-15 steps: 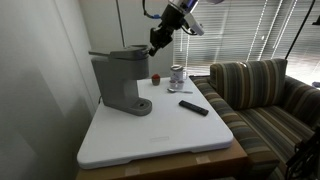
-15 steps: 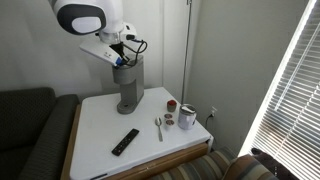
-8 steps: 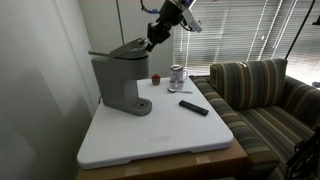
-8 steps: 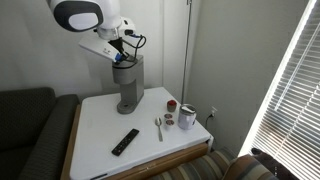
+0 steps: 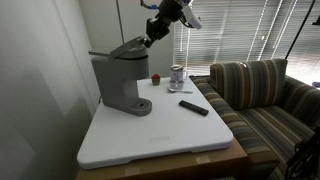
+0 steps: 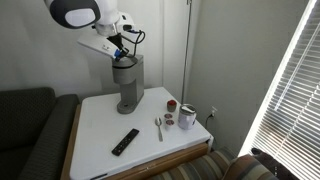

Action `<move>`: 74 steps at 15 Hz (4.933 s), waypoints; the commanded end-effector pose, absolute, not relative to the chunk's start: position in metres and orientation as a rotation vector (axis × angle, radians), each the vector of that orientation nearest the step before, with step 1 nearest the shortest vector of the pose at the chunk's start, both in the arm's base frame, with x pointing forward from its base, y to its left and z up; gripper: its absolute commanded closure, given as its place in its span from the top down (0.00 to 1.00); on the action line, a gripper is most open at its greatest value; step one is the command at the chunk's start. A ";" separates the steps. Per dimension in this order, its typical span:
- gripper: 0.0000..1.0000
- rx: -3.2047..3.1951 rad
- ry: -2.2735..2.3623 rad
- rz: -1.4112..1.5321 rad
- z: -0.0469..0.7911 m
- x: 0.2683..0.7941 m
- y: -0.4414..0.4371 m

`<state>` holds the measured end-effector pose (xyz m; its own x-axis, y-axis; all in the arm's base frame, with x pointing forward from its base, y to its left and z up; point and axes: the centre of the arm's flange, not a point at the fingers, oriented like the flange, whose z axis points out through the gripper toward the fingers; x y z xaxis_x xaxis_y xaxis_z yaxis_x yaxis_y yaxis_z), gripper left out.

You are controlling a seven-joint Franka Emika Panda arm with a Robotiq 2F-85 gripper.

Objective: Lift up the handle on the coffee machine.

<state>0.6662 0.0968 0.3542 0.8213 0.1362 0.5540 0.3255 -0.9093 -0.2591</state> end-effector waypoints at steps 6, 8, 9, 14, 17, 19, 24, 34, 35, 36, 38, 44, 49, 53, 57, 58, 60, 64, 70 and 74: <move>0.00 -2.659 -0.382 -0.852 0.371 0.652 0.090; 0.00 -2.663 -0.386 -0.850 0.372 0.654 0.091; 0.00 -2.665 -0.388 -0.849 0.372 0.655 0.092; 0.00 -2.676 -0.407 -0.843 0.375 0.659 0.096; 0.00 -2.689 -0.439 -0.851 0.381 0.659 0.099; 0.01 -2.680 -0.429 -0.821 0.368 0.664 0.100; 0.01 -2.682 -0.441 -0.832 0.373 0.663 0.100; 0.00 -2.690 -0.502 -0.836 0.384 0.675 0.104; 0.00 -2.692 -0.510 -0.838 0.385 0.676 0.104; 0.00 -2.695 -0.518 -0.836 0.387 0.678 0.105; 0.00 -2.696 -0.540 -0.834 0.389 0.681 0.106; 0.00 -2.699 -0.588 -0.831 0.403 0.687 0.108; 0.00 -2.687 -0.613 -0.823 0.408 0.696 0.111; 0.00 -2.686 -0.630 -0.792 0.409 0.705 0.113; 0.00 -2.693 -0.656 -0.738 0.412 0.717 0.113; 0.00 -2.697 -0.664 -0.726 0.414 0.719 0.113; 0.00 -2.710 -0.682 -0.709 0.420 0.722 0.116; 0.00 -2.731 -0.708 -0.700 0.430 0.727 0.121; 0.00 -2.756 -0.750 -0.685 0.441 0.736 0.128; 0.00 -2.782 -0.785 -0.656 0.453 0.741 0.130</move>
